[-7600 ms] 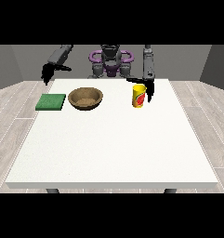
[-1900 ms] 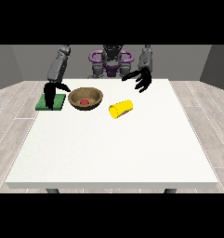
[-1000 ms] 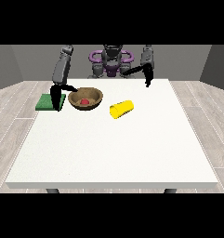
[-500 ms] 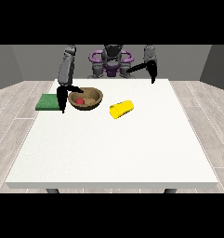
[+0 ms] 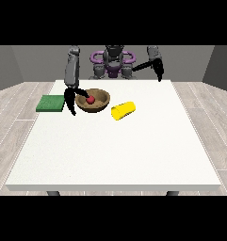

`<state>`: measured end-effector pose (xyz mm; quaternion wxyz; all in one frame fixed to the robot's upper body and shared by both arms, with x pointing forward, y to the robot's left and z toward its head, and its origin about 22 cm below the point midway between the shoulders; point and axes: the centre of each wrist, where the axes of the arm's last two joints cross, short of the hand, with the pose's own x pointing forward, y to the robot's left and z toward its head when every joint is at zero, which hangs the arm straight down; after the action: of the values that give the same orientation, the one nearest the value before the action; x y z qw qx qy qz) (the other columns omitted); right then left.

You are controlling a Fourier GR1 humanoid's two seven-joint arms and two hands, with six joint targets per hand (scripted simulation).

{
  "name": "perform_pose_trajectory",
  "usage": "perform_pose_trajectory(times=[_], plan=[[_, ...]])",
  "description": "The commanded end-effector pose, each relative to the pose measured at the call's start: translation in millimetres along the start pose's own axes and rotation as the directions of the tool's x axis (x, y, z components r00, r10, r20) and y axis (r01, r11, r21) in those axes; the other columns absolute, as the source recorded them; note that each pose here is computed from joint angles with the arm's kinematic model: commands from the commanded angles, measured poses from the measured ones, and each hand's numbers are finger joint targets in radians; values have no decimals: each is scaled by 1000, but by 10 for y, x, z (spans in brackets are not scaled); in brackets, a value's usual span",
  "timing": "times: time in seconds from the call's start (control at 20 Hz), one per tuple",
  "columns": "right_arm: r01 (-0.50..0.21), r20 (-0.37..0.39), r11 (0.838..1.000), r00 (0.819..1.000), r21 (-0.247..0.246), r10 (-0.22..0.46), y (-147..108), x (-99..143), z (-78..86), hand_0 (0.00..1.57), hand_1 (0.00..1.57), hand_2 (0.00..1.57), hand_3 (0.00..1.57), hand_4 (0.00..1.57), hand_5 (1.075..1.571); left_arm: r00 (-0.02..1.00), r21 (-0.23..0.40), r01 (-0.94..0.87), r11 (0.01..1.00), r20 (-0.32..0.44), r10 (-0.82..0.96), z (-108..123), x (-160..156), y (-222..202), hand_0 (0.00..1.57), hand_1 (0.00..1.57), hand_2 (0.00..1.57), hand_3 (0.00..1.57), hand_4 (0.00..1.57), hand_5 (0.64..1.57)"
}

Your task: Pick the cup and pour the ball into the bowl, then pick the bowl and place it on the pad

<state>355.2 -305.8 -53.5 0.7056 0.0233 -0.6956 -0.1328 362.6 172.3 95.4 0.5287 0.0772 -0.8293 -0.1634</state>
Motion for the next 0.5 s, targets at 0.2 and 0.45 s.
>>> perform_pose_trajectory(times=[0.2, 0.45], plan=[[-198, -231, 979, 956, -55, 180, -88, -124, 90, 1571, 1571, 1571, 1571, 1042, 1549, 1000, 19, -18, 1000, -14, 18, -84, 28, 137, 0, 0, 0, 0, 0, 1569], [-263, -258, 964, 935, -46, 243, 1, 131, -94, 1571, 1571, 1571, 1571, 1026, 1555, 995, 96, -10, 995, -98, 19, 115, -324, 326, 0, 0, 0, 0, 0, 1570]])
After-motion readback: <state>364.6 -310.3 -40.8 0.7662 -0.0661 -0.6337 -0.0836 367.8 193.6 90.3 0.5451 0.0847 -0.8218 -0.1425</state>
